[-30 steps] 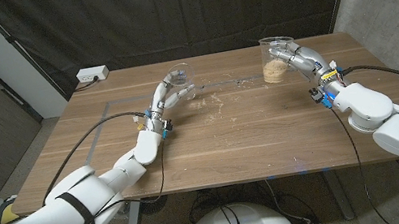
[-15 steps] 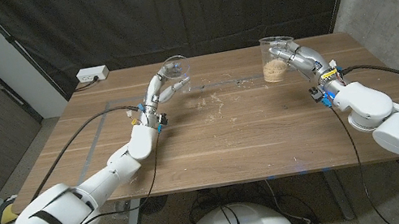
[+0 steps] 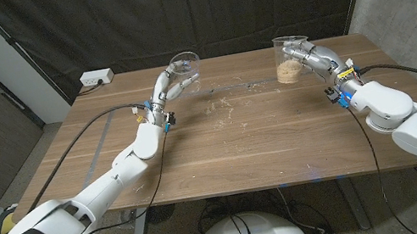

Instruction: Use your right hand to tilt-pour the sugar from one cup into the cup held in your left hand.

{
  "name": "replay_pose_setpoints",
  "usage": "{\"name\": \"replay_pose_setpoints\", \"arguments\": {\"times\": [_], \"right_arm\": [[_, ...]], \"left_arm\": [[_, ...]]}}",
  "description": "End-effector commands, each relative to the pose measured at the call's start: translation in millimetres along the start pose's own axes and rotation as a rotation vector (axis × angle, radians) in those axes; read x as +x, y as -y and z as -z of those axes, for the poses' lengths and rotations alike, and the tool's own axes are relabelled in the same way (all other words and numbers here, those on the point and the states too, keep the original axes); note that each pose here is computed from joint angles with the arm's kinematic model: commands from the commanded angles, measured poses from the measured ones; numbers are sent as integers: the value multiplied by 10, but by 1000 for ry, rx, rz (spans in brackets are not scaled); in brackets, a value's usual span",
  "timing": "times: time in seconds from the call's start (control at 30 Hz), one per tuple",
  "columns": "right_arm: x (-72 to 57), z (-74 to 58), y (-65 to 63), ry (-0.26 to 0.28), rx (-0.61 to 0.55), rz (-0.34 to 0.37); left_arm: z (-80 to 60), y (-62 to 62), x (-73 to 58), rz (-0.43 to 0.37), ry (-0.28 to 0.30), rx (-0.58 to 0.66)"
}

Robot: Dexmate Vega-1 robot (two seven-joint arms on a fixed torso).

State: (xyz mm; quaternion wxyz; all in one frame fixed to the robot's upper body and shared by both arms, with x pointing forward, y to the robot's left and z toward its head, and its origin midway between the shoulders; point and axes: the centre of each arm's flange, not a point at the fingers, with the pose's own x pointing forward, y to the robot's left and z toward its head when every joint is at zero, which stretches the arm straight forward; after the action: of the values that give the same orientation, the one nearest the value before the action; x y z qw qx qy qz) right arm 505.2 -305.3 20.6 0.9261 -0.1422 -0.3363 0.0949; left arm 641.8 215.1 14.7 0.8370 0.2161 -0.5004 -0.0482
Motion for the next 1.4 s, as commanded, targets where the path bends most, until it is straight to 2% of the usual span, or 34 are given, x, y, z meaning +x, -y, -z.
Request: {"name": "replay_pose_setpoints", "arguments": {"times": [0.03,0.27,0.43,0.53,0.73,0.87,1.0,1.2,1.3,1.33,1.4], "right_arm": [[63,-16,64,12,6,-1],[104,9,95,24,15,3],[128,52,102,28,23,3],[140,68,104,27,29,6],[138,100,101,43,28,7],[126,148,99,70,33,4],[110,166,111,95,34,8],[83,95,153,118,18,16],[85,-21,194,125,-10,14],[85,-21,194,124,-10,14],[97,-120,226,129,-31,17]], "left_arm": [[-167,101,36,0,-62,-140],[-344,163,24,12,-86,-210],[-410,171,16,10,-100,-247],[-434,168,6,-7,-149,-260],[-456,107,-8,-19,-198,-246],[-472,82,-13,-34,-260,-256],[-485,108,-11,-49,-285,-258],[-508,127,27,-26,-297,-246],[-507,151,49,-1,-298,-240],[-507,151,49,-1,-299,-240],[-504,173,69,21,-296,-226]]}}
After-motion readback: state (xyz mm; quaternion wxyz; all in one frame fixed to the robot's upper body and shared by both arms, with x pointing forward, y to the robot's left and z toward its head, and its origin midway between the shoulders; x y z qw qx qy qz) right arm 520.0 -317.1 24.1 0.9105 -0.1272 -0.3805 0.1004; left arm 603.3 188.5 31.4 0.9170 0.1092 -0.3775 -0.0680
